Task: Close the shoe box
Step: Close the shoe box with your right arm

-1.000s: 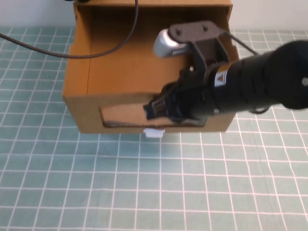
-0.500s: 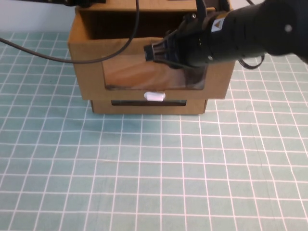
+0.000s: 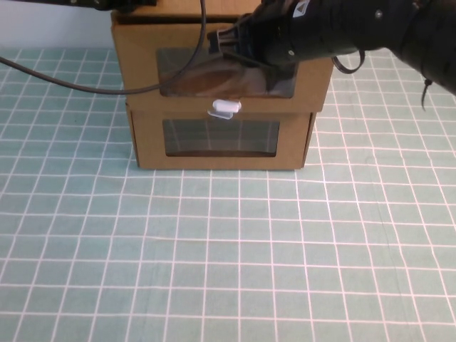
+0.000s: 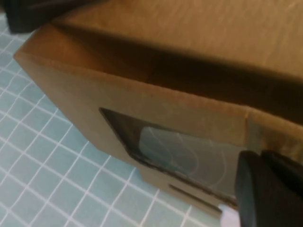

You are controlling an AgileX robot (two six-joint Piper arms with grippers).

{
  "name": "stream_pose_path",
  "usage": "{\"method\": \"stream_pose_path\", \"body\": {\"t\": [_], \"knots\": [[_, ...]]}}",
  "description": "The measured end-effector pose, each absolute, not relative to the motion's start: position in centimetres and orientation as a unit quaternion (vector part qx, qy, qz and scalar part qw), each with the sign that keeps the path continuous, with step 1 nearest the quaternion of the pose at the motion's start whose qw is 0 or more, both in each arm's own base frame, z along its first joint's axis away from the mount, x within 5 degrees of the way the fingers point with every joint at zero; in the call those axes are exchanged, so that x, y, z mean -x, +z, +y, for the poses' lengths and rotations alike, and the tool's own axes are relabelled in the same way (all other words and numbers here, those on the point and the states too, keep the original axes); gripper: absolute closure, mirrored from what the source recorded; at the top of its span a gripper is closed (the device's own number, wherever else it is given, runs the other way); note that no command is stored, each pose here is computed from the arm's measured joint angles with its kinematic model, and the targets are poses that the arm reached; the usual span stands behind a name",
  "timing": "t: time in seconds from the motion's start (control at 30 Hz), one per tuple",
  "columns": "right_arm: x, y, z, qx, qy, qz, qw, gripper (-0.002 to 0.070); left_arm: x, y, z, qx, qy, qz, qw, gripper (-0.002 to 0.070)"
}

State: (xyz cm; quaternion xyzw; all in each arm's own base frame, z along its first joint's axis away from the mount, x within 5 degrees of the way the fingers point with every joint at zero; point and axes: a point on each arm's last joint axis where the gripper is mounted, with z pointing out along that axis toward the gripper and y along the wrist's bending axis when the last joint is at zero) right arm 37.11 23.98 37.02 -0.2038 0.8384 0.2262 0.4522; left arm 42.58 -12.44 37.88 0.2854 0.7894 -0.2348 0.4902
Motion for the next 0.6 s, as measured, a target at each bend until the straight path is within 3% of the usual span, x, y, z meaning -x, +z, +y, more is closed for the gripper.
{"method": "stream_pose_path", "body": {"t": [0.37,0.6], "knots": [[-40.3,35.5,23.0,0.153,0.252,0.841,0.454,0.0687,-42.6,37.9,-12.4,-0.283,-0.236,0.790,0.490,0.0680],[-40.1,35.3,22.4,0.183,0.261,0.847,0.425,0.0687,-42.2,38.3,-12.4,-0.284,-0.236,0.790,0.489,0.0680]]}}
